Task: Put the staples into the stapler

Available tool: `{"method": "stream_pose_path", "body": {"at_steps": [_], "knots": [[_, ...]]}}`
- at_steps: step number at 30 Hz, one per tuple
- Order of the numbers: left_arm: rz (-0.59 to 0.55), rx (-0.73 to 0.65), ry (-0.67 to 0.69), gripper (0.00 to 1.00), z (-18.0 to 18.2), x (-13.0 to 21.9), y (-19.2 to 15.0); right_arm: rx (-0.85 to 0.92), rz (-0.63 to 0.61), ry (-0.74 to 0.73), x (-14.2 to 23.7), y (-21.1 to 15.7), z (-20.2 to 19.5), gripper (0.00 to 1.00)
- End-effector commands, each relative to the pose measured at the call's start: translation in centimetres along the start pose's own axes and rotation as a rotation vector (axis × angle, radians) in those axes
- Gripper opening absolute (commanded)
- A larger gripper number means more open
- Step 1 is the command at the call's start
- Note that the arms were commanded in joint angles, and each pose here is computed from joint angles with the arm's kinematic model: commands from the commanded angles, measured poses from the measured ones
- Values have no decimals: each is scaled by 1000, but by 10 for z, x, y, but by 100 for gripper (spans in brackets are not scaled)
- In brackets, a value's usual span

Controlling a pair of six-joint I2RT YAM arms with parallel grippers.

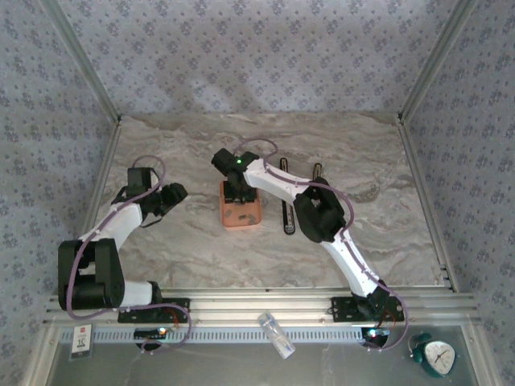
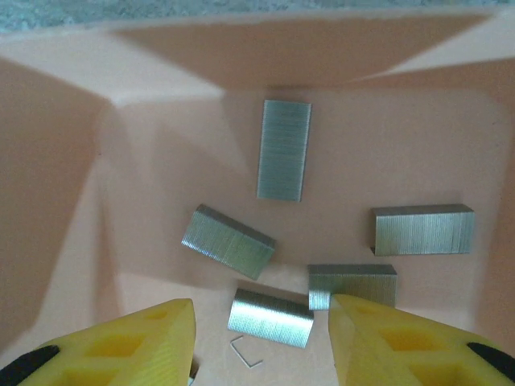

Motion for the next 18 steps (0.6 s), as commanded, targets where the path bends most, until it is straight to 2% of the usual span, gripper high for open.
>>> {"method": "stream_pose_path", "body": {"at_steps": [1, 11, 18], "knots": [[4, -20, -13, 57, -2, -1, 3, -35, -1, -61, -16, -5, -7, 48], [12, -18, -13, 57, -1, -4, 3, -47, 2, -77, -29, -10, -8, 43], [16, -17, -14, 57, -1, -5, 2, -41, -8, -89, -20, -11, -7, 40]]}}
Point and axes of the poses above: each hand's point on the last joint's axis, 136 mm out from that joint toward the fingers, its own x axis back along the fingers, its own z axis along the line the jaws close on, y = z × x, the point moved 3 cm from there along x, back along the fingers, and after that the axes turned 8 degrees about x, right-handed, at the moved point
